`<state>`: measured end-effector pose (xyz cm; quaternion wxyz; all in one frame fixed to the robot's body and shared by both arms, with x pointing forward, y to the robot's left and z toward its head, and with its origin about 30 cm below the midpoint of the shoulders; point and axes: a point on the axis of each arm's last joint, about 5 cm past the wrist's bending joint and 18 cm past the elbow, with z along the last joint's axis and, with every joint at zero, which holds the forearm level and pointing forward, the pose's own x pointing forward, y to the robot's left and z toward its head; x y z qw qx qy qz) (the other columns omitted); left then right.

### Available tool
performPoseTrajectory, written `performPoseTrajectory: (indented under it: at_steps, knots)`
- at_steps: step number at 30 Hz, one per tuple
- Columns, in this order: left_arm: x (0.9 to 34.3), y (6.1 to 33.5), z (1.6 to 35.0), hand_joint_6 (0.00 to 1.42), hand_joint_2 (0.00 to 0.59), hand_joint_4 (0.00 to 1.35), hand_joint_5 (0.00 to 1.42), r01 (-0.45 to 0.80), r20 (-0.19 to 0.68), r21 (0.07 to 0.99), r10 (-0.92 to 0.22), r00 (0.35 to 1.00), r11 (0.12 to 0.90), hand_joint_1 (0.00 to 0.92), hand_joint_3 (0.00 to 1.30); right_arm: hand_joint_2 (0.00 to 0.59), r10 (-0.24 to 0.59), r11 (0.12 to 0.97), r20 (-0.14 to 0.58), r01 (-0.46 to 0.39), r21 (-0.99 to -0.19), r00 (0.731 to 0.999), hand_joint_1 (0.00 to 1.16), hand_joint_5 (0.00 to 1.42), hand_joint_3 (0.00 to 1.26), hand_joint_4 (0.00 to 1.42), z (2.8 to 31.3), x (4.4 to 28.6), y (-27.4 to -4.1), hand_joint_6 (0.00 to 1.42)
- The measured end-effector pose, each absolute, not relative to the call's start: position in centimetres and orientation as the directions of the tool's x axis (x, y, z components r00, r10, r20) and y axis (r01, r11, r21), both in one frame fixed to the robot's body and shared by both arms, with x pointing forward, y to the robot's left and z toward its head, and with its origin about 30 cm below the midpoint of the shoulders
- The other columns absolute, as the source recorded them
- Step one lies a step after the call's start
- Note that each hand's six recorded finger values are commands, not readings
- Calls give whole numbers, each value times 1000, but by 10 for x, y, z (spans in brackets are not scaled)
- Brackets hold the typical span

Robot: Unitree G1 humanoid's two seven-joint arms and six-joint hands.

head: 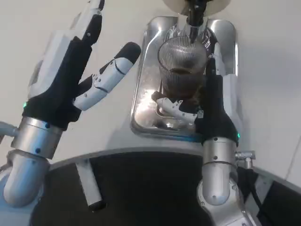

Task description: Grasp the cup under the faucet to collect the drink, then remove the cup.

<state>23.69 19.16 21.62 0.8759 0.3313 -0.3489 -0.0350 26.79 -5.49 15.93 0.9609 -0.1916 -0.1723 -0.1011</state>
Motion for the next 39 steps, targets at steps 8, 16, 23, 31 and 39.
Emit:
performPoseTrajectory:
  at_steps: [8,16,23,31,39]
  knots:
    - [235,191,218,0,217,0,0,-175,595,604,-294,748,778,0,0,199,-122,904,372,258,-340,920,1004,70,46,1,160,269,-53,254]
    - [232,192,217,0,218,0,0,-179,590,603,-284,756,777,0,0,364,-124,901,380,264,-344,917,1158,431,347,304,167,278,-53,733]
    - [231,192,218,0,217,0,0,-186,589,605,-278,759,774,0,0,440,-197,869,408,352,-348,891,1162,668,544,499,167,279,-52,1066]
    - [229,192,219,0,213,0,0,-187,589,606,-279,758,773,0,0,423,-227,859,419,383,-339,879,1162,732,598,560,167,278,-51,1119]
    - [228,191,219,0,208,0,0,-188,593,607,-283,754,772,0,0,411,-243,854,422,399,-334,873,1162,777,644,620,167,279,-51,1145]
